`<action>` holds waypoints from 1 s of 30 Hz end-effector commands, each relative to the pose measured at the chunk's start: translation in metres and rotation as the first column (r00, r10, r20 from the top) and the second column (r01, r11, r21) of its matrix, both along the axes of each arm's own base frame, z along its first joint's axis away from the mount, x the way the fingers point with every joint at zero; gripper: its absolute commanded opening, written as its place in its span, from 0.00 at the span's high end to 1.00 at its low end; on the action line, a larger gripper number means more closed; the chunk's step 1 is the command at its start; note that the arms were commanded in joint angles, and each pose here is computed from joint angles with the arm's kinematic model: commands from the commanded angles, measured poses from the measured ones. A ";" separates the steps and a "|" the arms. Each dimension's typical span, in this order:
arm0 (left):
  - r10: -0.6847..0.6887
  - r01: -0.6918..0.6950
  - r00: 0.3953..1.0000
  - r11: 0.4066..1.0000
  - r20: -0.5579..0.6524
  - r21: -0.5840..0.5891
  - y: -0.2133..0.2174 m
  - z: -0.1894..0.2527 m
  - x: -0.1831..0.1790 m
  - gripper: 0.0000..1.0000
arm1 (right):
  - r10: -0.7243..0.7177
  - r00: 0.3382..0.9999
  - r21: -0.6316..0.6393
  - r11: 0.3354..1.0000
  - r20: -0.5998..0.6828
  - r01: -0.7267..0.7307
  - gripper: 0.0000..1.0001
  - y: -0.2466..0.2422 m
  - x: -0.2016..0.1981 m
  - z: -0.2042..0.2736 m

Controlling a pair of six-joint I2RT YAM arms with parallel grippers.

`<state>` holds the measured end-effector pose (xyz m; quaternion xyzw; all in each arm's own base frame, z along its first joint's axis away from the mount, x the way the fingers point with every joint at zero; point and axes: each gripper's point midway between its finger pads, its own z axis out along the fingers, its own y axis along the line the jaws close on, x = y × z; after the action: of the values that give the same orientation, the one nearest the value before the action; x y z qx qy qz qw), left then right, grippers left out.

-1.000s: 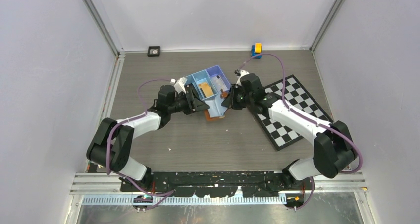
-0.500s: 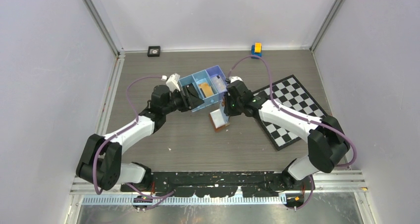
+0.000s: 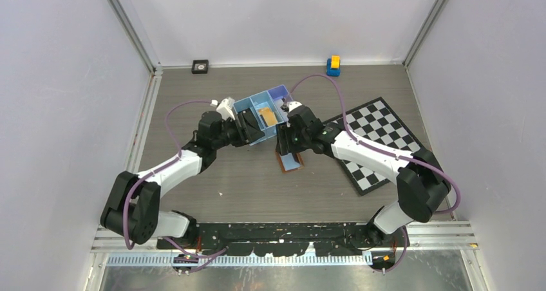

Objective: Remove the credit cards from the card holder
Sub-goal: Place the card holder at the center of the board, then close the card holder at the center of the board.

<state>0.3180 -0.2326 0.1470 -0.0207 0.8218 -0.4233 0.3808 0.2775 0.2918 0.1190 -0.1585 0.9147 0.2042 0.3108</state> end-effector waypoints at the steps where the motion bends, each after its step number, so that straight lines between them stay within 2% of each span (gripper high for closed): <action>1: -0.018 0.018 1.000 1.000 0.014 -0.008 -0.003 0.004 0.002 0.53 | 0.055 0.998 0.088 0.995 0.014 -0.056 0.42 0.018 -0.002 0.017; 5: -0.025 0.025 1.000 1.000 0.008 -0.012 -0.004 0.003 0.002 0.53 | 0.034 0.999 0.040 0.999 -0.032 -0.033 0.42 0.017 0.002 0.000; 7: -0.027 0.027 1.000 1.000 0.009 -0.013 -0.005 0.004 0.002 0.53 | 0.054 0.998 0.055 0.997 -0.035 -0.052 0.42 0.021 0.001 0.002; 13: -0.024 0.024 1.000 1.000 0.014 -0.013 -0.004 0.005 0.001 0.53 | 0.053 0.994 0.180 0.981 0.092 -0.069 0.46 0.019 -0.004 0.041; 15: -0.026 0.026 1.000 1.000 0.013 -0.013 -0.004 0.005 0.001 0.53 | 0.013 0.991 0.184 0.982 0.134 -0.038 0.52 0.010 -0.001 0.051; 16: -0.027 0.027 1.000 1.000 0.011 -0.013 -0.004 0.004 0.001 0.53 | -0.022 0.988 0.174 0.985 0.155 -0.005 0.59 0.004 0.004 0.053; 17: -0.028 0.028 1.000 1.000 0.011 -0.013 -0.004 0.004 0.001 0.53 | -0.069 0.983 0.146 0.988 0.170 0.044 0.68 -0.006 0.009 0.051; 19: -0.028 0.028 1.000 0.999 0.012 -0.015 -0.005 0.005 0.001 0.53 | -0.205 0.955 0.054 0.979 0.213 0.199 0.93 -0.035 0.025 0.046; 20: -0.028 0.028 1.000 0.999 0.013 -0.016 -0.005 0.005 0.001 0.53 | -0.241 0.945 0.019 0.970 0.219 0.243 0.98 -0.044 0.030 0.041; 24: -0.026 0.026 1.000 1.000 0.016 -0.015 -0.004 0.006 0.001 0.53 | -0.281 0.941 -0.083 0.950 0.191 0.300 1.00 -0.057 0.040 0.020; 28: -0.018 0.019 1.000 1.000 0.021 -0.013 -0.002 0.008 0.001 0.53 | -0.212 0.975 -0.153 0.963 0.074 0.221 1.00 -0.036 0.039 -0.018; 30: -0.017 0.017 1.000 1.000 0.024 -0.013 -0.001 0.008 0.001 0.53 | -0.167 0.986 -0.138 0.976 0.016 0.167 1.00 -0.020 0.036 -0.031</action>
<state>0.3164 -0.2345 0.1408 -0.0187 0.8260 -0.4254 0.3694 0.3129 0.2496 0.1043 -0.0869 0.9262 0.0979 0.3535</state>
